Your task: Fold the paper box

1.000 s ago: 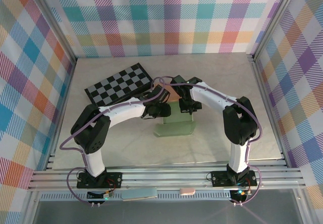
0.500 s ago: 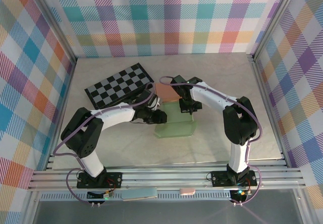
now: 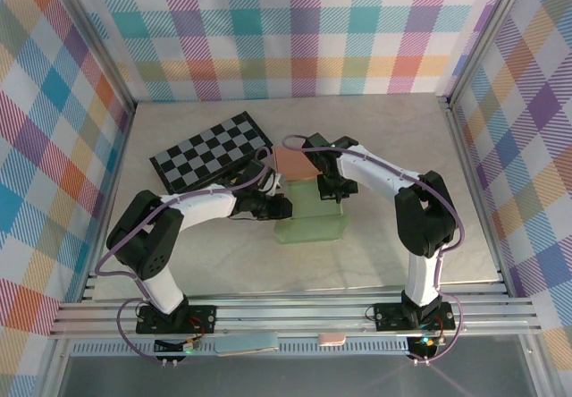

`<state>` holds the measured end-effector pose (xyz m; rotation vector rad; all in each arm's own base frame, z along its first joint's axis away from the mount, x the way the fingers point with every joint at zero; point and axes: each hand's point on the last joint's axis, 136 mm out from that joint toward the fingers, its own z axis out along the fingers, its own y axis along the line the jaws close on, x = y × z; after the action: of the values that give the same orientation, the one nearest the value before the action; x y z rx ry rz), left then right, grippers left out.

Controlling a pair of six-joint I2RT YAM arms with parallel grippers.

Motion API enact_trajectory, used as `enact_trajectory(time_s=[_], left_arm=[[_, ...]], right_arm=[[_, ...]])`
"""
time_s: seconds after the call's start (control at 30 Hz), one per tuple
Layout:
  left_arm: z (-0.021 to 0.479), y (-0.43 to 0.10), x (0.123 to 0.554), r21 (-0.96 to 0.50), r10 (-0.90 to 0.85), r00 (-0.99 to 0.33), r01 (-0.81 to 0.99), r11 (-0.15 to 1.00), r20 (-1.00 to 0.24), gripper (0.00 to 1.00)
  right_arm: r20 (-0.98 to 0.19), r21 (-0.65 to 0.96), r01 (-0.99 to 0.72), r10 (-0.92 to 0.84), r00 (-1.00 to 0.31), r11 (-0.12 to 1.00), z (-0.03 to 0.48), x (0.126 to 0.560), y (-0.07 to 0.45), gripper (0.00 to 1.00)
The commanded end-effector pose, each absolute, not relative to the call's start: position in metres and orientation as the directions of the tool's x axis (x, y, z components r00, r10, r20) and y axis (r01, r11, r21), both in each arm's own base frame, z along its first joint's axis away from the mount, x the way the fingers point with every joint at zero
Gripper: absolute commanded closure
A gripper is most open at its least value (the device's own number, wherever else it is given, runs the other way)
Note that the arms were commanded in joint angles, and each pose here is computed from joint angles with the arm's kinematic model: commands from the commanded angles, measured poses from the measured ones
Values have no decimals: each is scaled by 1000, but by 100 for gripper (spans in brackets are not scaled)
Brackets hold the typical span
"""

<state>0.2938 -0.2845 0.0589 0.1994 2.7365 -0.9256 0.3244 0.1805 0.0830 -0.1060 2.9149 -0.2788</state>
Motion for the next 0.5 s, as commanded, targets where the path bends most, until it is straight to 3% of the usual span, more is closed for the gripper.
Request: enact_trajectory(time_s=[0.0,0.23,0.4,0.47], left_arm=[[62,-289,302,-598,51,-956,222,770,-290,79],[59,-292,302,-604,55,-957,224,765,-285,89],[52,-291,301,-535,76,-953,228,814,-292,92],[48,-285,301,-476,78,-951,220,852,-300,99]], right_arm=[[-191,-194,-61,-99,-977,979,82,325,182,100],[-192,-195,-64,-102,-976,979,82,326,183,100],[-195,-193,-62,-100,-976,979,83,326,183,100],[-197,-192,-61,-99,-975,979,84,326,183,100]])
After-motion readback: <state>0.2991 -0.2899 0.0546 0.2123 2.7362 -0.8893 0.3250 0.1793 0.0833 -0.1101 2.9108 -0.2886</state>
